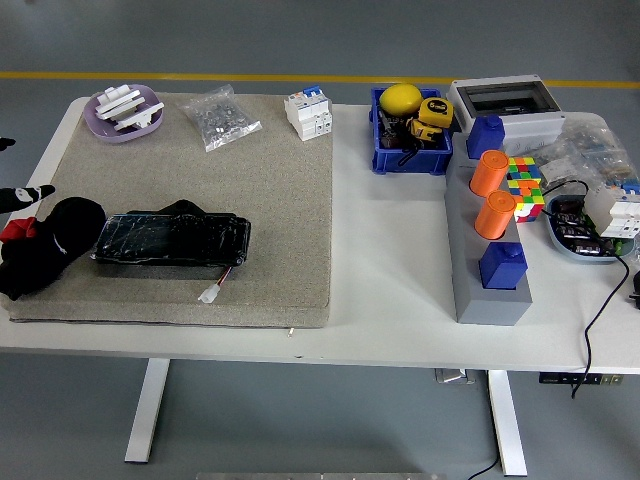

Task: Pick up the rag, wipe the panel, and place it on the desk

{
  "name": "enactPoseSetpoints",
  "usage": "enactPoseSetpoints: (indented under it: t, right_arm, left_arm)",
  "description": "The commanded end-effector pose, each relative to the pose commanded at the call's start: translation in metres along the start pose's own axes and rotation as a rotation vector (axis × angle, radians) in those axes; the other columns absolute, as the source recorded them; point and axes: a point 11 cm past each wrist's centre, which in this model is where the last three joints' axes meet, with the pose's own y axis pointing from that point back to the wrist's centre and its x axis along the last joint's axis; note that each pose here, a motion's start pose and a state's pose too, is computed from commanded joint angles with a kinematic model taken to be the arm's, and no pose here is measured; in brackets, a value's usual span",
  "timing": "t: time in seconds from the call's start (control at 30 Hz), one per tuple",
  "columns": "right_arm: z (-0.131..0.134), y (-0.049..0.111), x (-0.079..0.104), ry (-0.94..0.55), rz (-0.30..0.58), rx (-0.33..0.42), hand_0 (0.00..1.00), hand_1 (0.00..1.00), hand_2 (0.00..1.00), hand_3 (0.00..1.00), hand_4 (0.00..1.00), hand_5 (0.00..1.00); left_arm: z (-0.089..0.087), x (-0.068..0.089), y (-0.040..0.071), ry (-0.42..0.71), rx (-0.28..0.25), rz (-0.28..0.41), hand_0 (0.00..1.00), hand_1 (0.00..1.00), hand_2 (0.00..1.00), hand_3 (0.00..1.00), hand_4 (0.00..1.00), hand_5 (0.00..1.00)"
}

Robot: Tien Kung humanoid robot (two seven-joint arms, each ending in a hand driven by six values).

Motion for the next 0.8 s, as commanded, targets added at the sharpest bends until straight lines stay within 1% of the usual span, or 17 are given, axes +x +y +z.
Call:
enactPoseSetpoints:
  t: [0.07, 0.13, 0.23, 0.27, 0.43, 0.47, 0.53, 0.7, 0.8]
  right_arm:
    - [0.000, 0.000, -0.001, -0.001, -0.001, 0.000, 0.738, 0.592, 0.653, 0.615, 0.998, 0.620]
    - [0.001, 0.000, -0.001, 0.000, -0.002, -0.001, 0.738, 0.592, 0.653, 0.615, 0.998, 0.620]
    - [0.002, -0.001, -0.001, -0.001, -0.003, -0.004, 0.738, 0.592, 0.653, 0.615, 0.998, 0.620]
    - [0.003, -0.001, -0.001, -0.001, -0.003, -0.005, 0.738, 0.592, 0.653, 0.616, 0.998, 0.620]
    - [0.004, -0.001, -0.002, 0.000, -0.005, -0.008, 0.738, 0.592, 0.653, 0.616, 0.998, 0.620]
    - [0.004, -0.001, -0.002, 0.003, -0.005, -0.009, 0.738, 0.593, 0.654, 0.615, 0.998, 0.621]
    - [0.005, -0.001, -0.002, 0.011, -0.004, -0.013, 0.738, 0.593, 0.654, 0.615, 0.998, 0.621]
    - [0.006, -0.001, -0.003, 0.009, -0.006, -0.016, 0.738, 0.593, 0.653, 0.616, 0.998, 0.620]
    - [0.006, -0.002, -0.003, 0.008, -0.006, -0.015, 0.738, 0.593, 0.653, 0.616, 0.998, 0.620]
  left_arm:
    - [0.005, 0.003, -0.001, 0.064, -0.022, 0.016, 0.778, 0.872, 0.837, 0.784, 0.998, 0.290]
    - [0.007, 0.003, -0.002, 0.088, -0.030, 0.021, 0.778, 0.872, 0.837, 0.784, 0.998, 0.290]
    - [0.013, 0.002, -0.003, 0.152, -0.056, 0.027, 0.778, 0.872, 0.837, 0.784, 0.998, 0.290]
    - [0.014, 0.002, -0.004, 0.175, -0.062, 0.027, 0.777, 0.861, 0.814, 0.777, 0.998, 0.323]
    - [0.018, -0.004, -0.004, 0.383, -0.106, 0.021, 0.777, 0.861, 0.814, 0.777, 0.998, 0.323]
    - [0.018, -0.006, -0.004, 0.417, -0.111, 0.020, 0.775, 0.836, 0.791, 0.762, 0.998, 0.341]
    - [0.019, -0.008, -0.003, 0.486, -0.123, 0.015, 0.775, 0.836, 0.791, 0.762, 0.998, 0.341]
    - [0.014, -0.016, -0.001, 0.650, -0.123, 0.000, 0.772, 0.824, 0.778, 0.749, 0.998, 0.357]
    - [0.011, -0.019, -0.001, 0.707, -0.119, -0.008, 0.772, 0.824, 0.778, 0.749, 0.998, 0.357]
